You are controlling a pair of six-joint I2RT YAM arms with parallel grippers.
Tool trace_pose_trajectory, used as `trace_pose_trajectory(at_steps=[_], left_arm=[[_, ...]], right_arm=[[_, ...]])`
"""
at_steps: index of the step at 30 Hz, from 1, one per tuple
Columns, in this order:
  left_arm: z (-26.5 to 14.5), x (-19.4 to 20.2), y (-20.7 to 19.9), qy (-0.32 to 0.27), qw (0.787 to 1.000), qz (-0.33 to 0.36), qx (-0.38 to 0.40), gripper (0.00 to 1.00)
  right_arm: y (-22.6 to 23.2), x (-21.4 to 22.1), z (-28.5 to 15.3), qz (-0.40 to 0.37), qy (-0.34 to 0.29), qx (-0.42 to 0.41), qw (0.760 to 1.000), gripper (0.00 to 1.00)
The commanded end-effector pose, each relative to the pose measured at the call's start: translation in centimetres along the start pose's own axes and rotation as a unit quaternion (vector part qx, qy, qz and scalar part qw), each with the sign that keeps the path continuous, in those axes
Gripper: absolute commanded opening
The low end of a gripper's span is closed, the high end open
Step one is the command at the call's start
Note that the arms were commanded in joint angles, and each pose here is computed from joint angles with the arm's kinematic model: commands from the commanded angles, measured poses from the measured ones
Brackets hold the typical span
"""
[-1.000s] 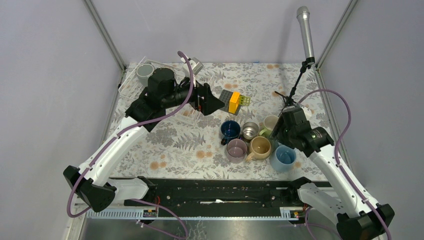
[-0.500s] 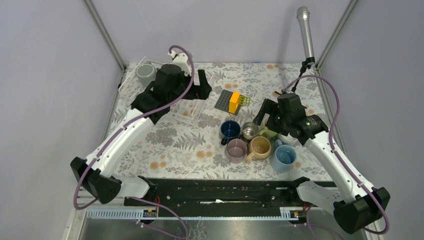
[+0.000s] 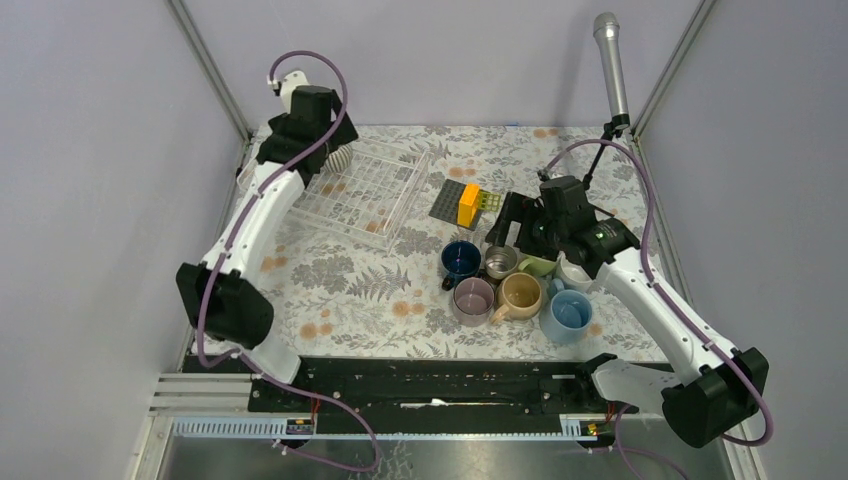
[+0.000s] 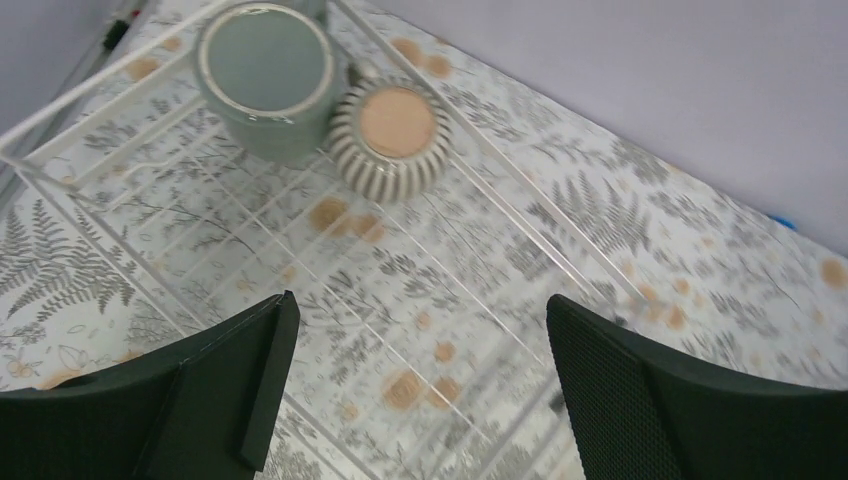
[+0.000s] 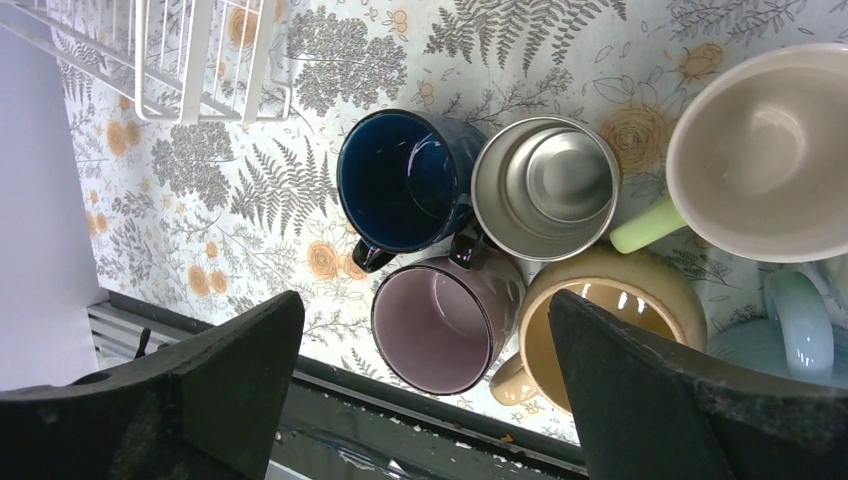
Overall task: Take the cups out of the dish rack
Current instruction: Move the cup to the dish rack.
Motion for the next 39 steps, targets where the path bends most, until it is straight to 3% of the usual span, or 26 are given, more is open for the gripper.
trace_pose_trajectory(at_steps=[1,11,21,39], left_arm=[[3.7,-2.5,1.3,-0.038,0.998,-0.032,-0.049,0.99],[12.8,-2.7,0.1,-0.023,0.998,0.025,-0.05,0.99],[19.3,-1.3,-0.6,-0.01,0.995,0.092,-0.035,0.99],[24.0,0.3,0.7,0.04,0.99,0.121,0.055,0.99]], right_arm=[[1.5,-1.4,-0.4,-0.026,-0.024,-0.042,0.998,1.0],[1.5,-1.1,0.4,-0.037,-0.011,-0.051,0.998,1.0],[1.1,-0.7,1.1,-0.041,0.004,-0.042,0.998,1.0],[0.6,-0.2,2.5,-0.042,0.026,-0.026,0.998,1.0]])
Point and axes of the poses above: each gripper's point midway between its finger pads, its own z axis out along the fingers, its own y axis along the line the jaws close on, x = y × z, the point moved 7 cm from there along -z, back along the fingers, and after that the axes turned 11 degrees about -z, right-handed, at the moved point
